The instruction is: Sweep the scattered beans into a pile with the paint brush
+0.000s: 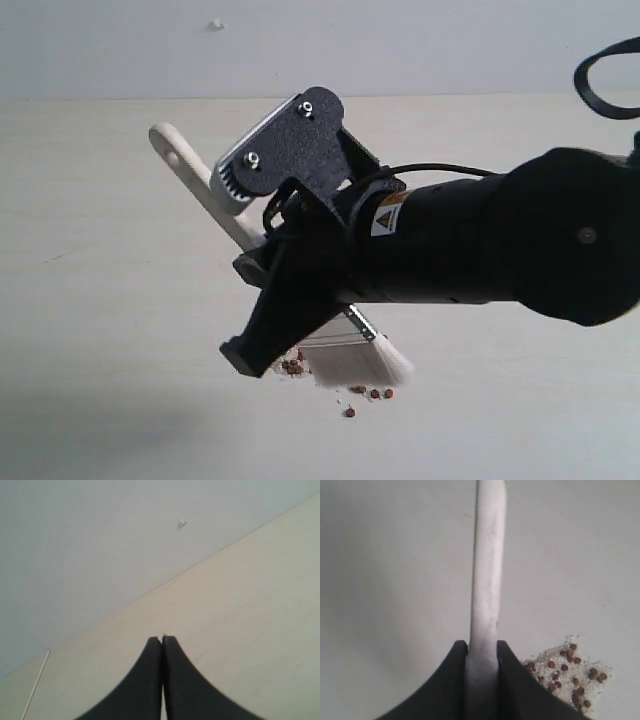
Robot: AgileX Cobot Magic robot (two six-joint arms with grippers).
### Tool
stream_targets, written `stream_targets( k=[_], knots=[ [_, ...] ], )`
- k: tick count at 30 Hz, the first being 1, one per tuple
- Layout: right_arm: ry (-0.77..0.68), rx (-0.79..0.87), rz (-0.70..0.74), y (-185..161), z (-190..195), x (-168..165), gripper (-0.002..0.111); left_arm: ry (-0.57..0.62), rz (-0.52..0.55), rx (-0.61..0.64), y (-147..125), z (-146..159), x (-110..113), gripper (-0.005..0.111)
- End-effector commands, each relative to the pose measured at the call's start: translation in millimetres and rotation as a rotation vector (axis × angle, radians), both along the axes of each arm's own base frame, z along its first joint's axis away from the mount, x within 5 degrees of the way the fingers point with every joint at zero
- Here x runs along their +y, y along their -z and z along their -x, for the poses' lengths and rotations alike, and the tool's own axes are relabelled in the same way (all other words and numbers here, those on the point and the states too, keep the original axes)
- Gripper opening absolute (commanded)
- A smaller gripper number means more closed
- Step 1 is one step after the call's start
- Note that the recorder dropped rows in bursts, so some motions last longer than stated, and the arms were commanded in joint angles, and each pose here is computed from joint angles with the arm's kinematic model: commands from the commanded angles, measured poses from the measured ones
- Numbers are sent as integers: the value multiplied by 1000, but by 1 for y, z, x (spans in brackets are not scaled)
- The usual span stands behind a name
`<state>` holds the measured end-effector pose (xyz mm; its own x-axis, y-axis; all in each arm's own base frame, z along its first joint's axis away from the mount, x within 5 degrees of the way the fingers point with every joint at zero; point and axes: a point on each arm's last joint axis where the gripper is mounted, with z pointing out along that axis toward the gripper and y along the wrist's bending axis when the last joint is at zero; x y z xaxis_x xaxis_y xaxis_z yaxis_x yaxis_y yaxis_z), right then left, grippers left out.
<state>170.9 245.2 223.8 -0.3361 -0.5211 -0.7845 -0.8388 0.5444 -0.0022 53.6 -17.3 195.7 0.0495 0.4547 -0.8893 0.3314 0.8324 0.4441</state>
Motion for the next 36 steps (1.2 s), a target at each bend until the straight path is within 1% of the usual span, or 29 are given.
stream_targets(
  k=[1, 3, 5, 8, 11, 12, 15, 16, 18, 21, 23, 25, 27, 29, 31, 32, 35, 36],
  knots=[
    [-132, -60, 84, -1, 8, -5, 0, 8, 6, -9, -1, 0, 0, 0],
    [-143, -67, 84, -1, 9, -4, 0, 9, 18, -18, -2, 0, -1, 0],
    [-153, -75, 86, -1, 9, -4, 0, 11, 58, -8, -2, 1, -1, 0],
    [-170, -69, 88, -1, 10, -4, 0, 9, 218, 49, -2, 1, -2, 0],
    [-193, -52, 89, 0, 13, -3, 0, 9, 286, 38, -5, 1, -3, 0],
    [-215, -53, 92, 0, 14, -3, 0, 9, 330, 37, -7, 1, -3, 0],
    [-286, -47, 85, 0, 19, -1, 0, 7, 578, 77, -11, 1, -3, 0],
    [-321, -46, 75, -1, 21, 1, 0, 10, 636, 71, -13, 1, -3, 0],
    [-397, -42, 49, -2, 27, 4, 0, 17, 707, 47, -18, 1, -2, 0],
    [-505, -47, -27, -7, 36, 9, 0, 35, 797, 0, -24, 1, -1, 0],
    [-538, -64, -68, -10, 38, 11, 0, 52, 852, -46, -30, 2, 0, 0],
    [-565, -87, -105, -13, 39, 13, 0, 68, 881, -99, -35, 3, 2, 0],
    [-599, -96, -139, -16, 42, 15, 0, 88, 911, -125, -39, 4, 2, 0],
    [-631, -109, -165, -18, 44, 16, 0, 120, 897, -126, -40, 5, -1, 0],
    [-635, -117, -179, -19, 44, 17, 0, 181, 857, -102, -40, 3, -8, 3],
    [-634, -127, -186, -20, 44, 17, 0, 249, 825, -88, -41, 4, -15, 5],
    [-639, -148, -190, -21, 44, 18, 0, 542, 704, -57, -44, 14, -39, 12],
    [-637, -146, -193, -21, 43, 17, 0, 592, 678, -42, -43, 14, -44, 14]
  ],
)
